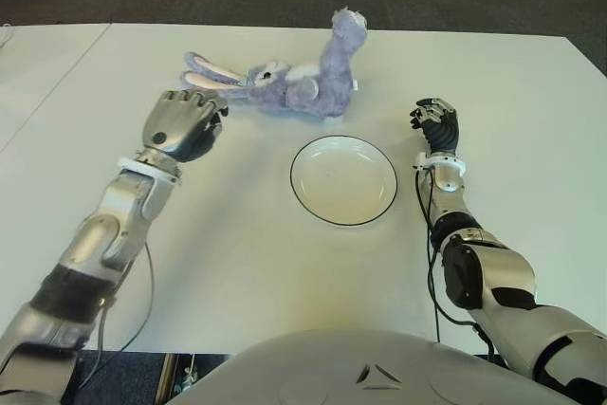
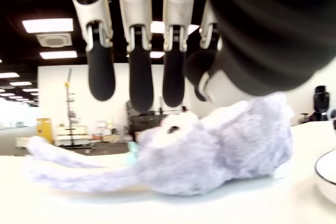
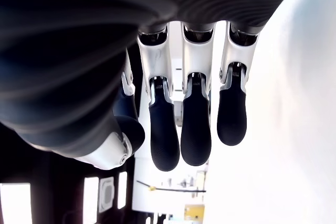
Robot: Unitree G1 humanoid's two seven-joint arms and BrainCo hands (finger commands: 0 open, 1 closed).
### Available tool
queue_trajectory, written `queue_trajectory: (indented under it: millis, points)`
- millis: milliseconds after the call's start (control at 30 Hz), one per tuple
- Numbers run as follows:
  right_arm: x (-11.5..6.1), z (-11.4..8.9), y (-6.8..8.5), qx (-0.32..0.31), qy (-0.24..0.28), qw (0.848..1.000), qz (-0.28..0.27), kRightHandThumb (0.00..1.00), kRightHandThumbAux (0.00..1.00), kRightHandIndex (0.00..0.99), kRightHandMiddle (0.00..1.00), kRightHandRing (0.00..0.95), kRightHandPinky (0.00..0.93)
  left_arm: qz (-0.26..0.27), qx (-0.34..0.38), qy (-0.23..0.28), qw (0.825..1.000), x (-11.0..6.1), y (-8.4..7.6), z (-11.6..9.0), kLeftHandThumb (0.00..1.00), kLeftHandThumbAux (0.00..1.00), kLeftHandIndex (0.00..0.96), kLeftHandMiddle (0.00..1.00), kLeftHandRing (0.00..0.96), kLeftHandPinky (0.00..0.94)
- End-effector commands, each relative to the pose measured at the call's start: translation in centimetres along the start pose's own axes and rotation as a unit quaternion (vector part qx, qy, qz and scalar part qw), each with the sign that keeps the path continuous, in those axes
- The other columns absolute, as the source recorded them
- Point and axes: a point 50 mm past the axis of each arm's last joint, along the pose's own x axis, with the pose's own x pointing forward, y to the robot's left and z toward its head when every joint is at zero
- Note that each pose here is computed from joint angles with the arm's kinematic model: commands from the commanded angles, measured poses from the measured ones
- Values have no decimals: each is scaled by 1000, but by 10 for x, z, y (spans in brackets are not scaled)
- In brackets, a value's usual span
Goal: Put the doll into the plate.
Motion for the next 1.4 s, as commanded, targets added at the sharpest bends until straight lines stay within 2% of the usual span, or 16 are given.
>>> queue_trajectory:
  millis: [33,267,300,333,533,567,600,633,667,700,733,800,900,967,1200,1400]
  points:
    - [-94,-100,3,-27,226,974,17,685,730,424,559,562,523,-34,15,39,999,-13,2,-5,692,695,426,704,716,763]
    - [-94,-99,3,-39,223,974,20,685,731,423,554,557,544,5,44,51,998,-12,-6,-11,689,697,423,677,717,801]
    - [-94,-99,3,-40,223,974,20,685,730,424,556,561,549,15,49,50,997,-10,-7,-12,432,481,392,627,709,789]
    - [-93,-99,3,-40,223,974,20,685,730,424,557,562,550,22,51,50,997,-9,-8,-12,365,427,384,615,707,787]
    - [-92,-98,3,-42,222,974,19,685,730,424,561,565,553,85,64,54,993,-3,-11,-14,317,366,299,504,665,744]
    - [-92,-98,3,-42,222,974,19,685,730,424,558,560,551,89,63,55,993,-1,-12,-14,311,353,261,397,561,654]
    - [-92,-98,3,-42,221,974,19,685,730,424,557,559,551,94,59,56,992,5,-13,-14,309,350,251,369,534,630]
    - [-91,-98,3,-42,221,974,18,685,730,424,556,560,557,97,56,56,992,9,-14,-14,299,335,200,257,382,483]
    - [-91,-98,3,-42,221,974,18,685,730,424,556,560,558,99,54,57,992,12,-15,-14,297,333,191,238,356,458]
    - [-91,-98,3,-42,220,974,18,685,730,424,556,560,558,97,53,59,992,23,-16,-15,295,332,185,223,337,439]
    - [-91,-97,3,-42,220,974,18,686,730,424,560,567,565,92,54,64,992,36,-18,-19,305,311,98,118,139,172]
    - [-90,-97,3,-43,221,974,18,686,730,423,560,569,556,86,54,69,992,50,-19,-22,313,301,34,43,37,34]
    - [-90,-98,3,-42,224,973,22,685,730,423,558,567,543,44,53,95,993,78,-34,-45,314,270,3,4,3,2]
    - [-90,-98,2,-41,225,973,23,685,730,423,558,567,541,21,51,108,993,88,-40,-53,315,262,0,0,0,0]
    - [-89,-97,1,-39,223,974,27,684,729,424,552,555,523,-31,12,91,995,105,-54,-42,290,207,0,0,0,0]
    - [-89,-97,2,-43,220,974,27,684,730,423,539,536,523,-96,-2,71,993,118,-66,-18,288,183,0,0,0,0]
